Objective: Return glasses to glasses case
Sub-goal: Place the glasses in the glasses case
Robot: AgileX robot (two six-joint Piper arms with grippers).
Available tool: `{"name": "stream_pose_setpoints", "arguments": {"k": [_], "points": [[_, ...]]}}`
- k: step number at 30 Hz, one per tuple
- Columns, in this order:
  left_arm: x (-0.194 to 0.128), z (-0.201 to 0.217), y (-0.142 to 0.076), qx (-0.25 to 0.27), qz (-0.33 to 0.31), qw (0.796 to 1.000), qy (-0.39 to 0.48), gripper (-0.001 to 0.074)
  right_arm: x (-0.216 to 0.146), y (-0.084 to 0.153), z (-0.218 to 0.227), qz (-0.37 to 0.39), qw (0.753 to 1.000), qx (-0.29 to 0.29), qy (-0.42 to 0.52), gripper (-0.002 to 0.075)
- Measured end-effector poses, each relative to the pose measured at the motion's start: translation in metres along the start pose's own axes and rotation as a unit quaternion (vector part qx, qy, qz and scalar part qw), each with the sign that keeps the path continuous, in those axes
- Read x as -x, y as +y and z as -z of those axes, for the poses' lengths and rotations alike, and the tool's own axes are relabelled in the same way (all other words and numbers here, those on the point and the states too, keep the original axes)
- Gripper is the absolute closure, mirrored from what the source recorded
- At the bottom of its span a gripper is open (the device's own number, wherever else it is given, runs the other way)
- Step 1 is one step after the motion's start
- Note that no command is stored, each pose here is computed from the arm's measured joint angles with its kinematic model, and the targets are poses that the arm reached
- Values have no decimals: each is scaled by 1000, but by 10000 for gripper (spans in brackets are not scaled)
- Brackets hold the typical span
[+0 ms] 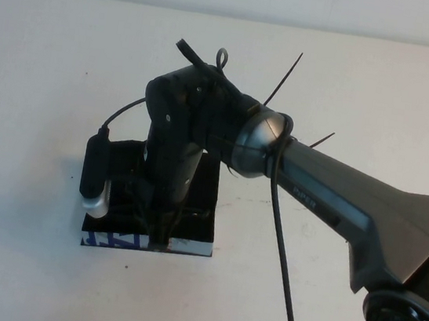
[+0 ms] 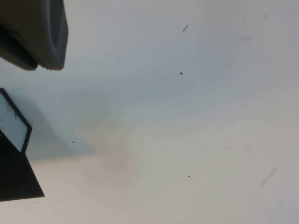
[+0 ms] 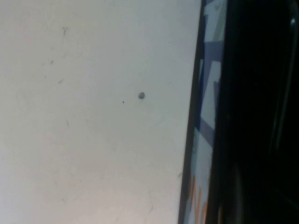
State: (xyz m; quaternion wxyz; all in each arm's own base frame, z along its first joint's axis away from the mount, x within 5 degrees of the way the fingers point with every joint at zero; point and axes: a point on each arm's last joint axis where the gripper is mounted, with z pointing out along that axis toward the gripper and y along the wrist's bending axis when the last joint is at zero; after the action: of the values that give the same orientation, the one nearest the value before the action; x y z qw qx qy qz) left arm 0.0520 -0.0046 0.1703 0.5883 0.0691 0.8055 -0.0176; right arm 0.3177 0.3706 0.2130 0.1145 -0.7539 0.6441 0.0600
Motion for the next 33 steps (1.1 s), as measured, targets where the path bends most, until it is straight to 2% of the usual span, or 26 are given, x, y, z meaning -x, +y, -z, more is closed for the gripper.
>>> {"name": "stream_pose_setpoints", "arguments": {"k": [13, 23, 33], "points": [[0, 0, 0, 0, 0, 1000, 0, 738, -1, -1, 0, -28, 1000, 1, -1, 670], [0, 0, 0, 0, 0, 1000, 0, 738, -4, -4, 0, -31, 999, -6, 7, 540], [0, 0, 0, 0, 0, 1000, 0, 738, -4, -4, 14, -26, 999, -24, 7, 524]]}}
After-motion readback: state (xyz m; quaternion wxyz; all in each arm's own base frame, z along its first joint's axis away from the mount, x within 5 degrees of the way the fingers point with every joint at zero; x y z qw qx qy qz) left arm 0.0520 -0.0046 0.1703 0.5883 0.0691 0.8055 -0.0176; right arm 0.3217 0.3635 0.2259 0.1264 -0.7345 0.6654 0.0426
